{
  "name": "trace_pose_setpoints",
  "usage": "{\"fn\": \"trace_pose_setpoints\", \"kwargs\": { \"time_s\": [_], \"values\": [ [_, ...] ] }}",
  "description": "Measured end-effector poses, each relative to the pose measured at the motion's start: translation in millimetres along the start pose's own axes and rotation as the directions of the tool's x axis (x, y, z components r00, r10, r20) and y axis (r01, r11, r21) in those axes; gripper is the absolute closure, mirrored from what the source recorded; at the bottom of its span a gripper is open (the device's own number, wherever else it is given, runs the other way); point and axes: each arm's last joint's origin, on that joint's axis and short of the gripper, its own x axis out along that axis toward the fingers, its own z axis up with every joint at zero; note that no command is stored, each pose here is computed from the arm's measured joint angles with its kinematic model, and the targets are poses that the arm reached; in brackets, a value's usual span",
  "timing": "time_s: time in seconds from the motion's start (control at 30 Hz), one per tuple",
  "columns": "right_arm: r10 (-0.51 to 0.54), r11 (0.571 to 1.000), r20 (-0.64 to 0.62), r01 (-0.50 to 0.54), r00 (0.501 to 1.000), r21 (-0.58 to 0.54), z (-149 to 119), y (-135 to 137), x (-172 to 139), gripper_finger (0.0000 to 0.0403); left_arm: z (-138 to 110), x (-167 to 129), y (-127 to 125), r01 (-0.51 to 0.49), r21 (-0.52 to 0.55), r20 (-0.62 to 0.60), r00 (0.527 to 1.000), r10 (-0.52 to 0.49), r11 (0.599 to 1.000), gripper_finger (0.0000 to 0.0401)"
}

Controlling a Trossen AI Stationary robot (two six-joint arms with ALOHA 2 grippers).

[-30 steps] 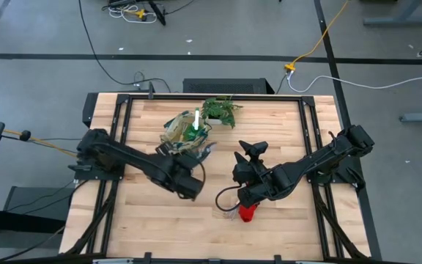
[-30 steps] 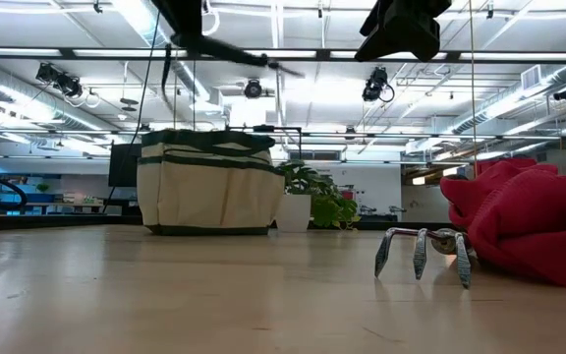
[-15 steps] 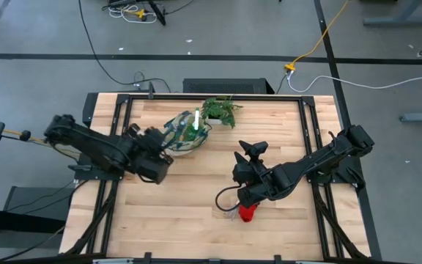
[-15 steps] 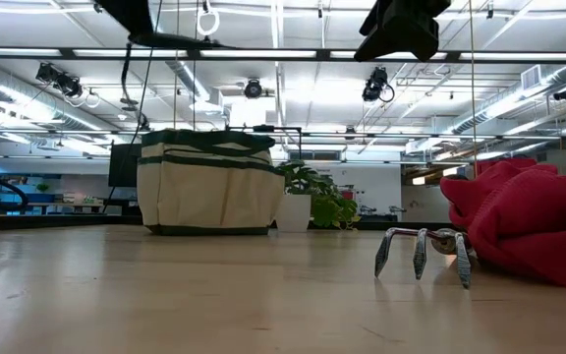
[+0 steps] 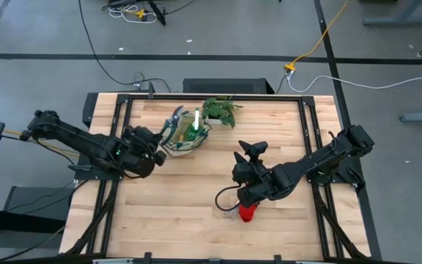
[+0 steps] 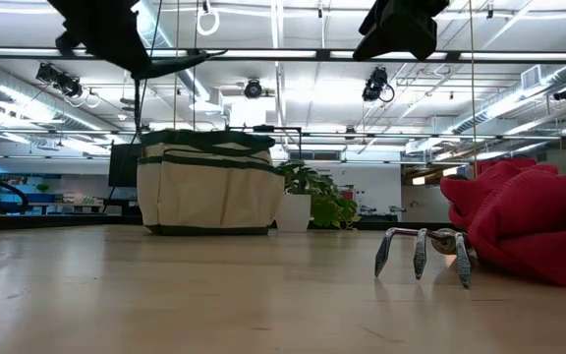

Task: Pick & Place Garden tools in Gardening bag
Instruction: Put the green shear scissors into the gardening bag

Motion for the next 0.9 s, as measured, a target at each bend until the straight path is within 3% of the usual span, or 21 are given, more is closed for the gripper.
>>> {"fn": "trace_pose_setpoints", "kwargs": {
  "time_s": [0.33, 0.63, 0.8, 0.9],
  "values": [
    [0.000, 1.000, 0.007, -0.001, 1.000, 0.024, 1.8, 0.1, 0.0, 0.0142, -19.0, 29.7, -4.9, -0.002, 0.028, 0.176, 0.984, -0.003, 1.000, 0.0354],
    [0.002, 1.000, 0.007, -0.002, 1.000, 0.027, 2.0, 0.1, 0.2, 0.0142, -28.6, 58.2, -4.0, 0.082, 0.032, 0.205, 0.975, -0.086, 0.996, 0.0354],
    [0.002, 0.999, 0.009, -0.002, 1.000, 0.032, 2.4, 0.1, 0.2, 0.0142, -39.1, 71.7, 5.0, 0.046, 0.030, 0.195, 0.979, -0.051, 0.998, 0.0354],
    [0.002, 0.999, 0.009, -0.003, 1.000, 0.032, 2.3, 0.1, 0.2, 0.0142, -44.8, 78.0, 8.5, 0.074, 0.032, 0.173, 0.982, -0.078, 0.997, 0.0354]
  ]
}}
